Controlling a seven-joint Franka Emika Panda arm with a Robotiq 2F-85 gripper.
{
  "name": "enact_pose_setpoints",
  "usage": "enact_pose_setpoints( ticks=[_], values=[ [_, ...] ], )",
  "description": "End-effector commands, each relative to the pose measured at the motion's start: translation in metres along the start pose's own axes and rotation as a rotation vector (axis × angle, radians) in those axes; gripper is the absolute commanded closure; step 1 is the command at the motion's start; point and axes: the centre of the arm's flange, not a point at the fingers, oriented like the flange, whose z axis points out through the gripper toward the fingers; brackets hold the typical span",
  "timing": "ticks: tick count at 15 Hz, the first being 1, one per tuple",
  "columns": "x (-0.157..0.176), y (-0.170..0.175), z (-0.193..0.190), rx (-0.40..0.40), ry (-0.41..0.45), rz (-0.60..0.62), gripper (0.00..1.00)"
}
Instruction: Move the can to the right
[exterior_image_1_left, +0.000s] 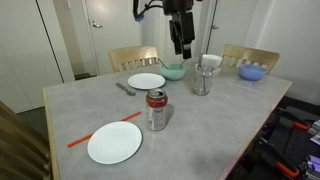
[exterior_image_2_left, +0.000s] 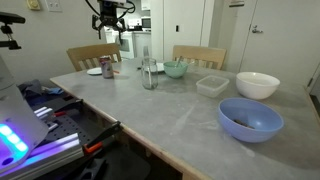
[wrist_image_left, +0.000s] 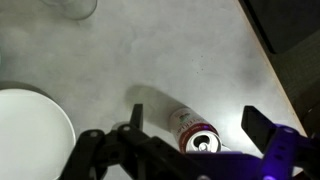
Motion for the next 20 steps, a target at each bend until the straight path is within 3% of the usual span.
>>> enact_pose_setpoints(
  ticks=[1, 3, 6, 12, 20],
  values=[
    [0.013, -0.011, 0.028, -0.030, 0.123, -0.014, 0.00],
    [0.021, -0.011, 0.037, -0.037, 0.199, -0.029, 0.00],
    [0.033, -0.012, 0.047, -0.027, 0.241, -0.073, 0.00],
    [0.066, -0.023, 0.074, 0.063, 0.191, -0.302, 0.00],
    [0.096, -0.003, 0.081, 0.088, 0.152, -0.416, 0.00]
  ],
)
